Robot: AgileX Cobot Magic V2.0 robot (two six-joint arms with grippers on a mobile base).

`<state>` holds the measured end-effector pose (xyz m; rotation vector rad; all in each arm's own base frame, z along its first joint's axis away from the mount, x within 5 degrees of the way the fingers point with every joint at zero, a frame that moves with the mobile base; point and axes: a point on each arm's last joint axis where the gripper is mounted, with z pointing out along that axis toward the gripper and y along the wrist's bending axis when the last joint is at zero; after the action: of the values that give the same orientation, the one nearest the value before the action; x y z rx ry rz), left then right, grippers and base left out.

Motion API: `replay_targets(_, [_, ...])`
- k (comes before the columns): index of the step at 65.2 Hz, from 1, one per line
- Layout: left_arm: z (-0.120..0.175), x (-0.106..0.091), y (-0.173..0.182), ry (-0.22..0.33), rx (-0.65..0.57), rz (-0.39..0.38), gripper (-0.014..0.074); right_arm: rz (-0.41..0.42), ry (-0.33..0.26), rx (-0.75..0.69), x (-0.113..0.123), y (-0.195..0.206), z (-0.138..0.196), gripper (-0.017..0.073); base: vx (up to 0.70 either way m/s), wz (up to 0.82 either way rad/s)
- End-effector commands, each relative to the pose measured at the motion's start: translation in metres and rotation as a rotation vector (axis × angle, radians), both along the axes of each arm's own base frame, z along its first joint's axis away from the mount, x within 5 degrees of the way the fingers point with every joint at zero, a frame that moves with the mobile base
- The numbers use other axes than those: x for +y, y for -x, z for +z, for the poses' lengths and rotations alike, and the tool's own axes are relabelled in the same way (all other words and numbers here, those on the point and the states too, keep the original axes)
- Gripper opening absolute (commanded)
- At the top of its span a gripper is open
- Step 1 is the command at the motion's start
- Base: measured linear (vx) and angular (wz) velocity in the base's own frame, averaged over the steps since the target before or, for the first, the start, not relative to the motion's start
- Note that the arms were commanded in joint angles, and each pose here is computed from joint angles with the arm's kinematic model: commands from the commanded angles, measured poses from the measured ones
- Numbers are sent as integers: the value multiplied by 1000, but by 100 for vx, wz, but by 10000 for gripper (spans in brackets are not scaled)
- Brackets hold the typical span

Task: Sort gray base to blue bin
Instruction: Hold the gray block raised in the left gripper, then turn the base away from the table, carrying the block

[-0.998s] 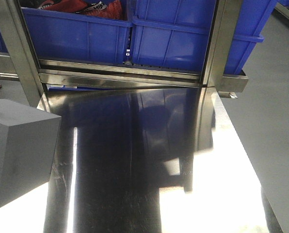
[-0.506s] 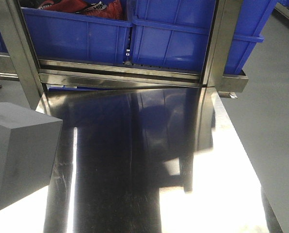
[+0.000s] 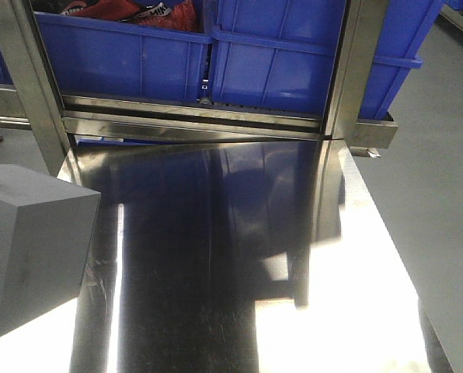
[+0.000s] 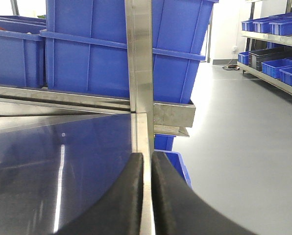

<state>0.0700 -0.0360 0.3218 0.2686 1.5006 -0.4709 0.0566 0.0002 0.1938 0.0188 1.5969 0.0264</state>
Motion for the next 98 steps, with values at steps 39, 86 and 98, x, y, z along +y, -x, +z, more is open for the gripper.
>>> replay_targets(39, [18, 2, 1, 76, -97, 12, -5, -2, 13, -92, 0, 1, 9, -4, -1, -6])
replay_targets(86, [18, 2, 1, 76, -96, 11, -5, -2, 13, -92, 0, 1, 9, -4, -6, -61])
replay_targets(98, [18, 2, 1, 76, -96, 11, -5, -2, 13, -92, 0, 1, 9, -4, -5, -70])
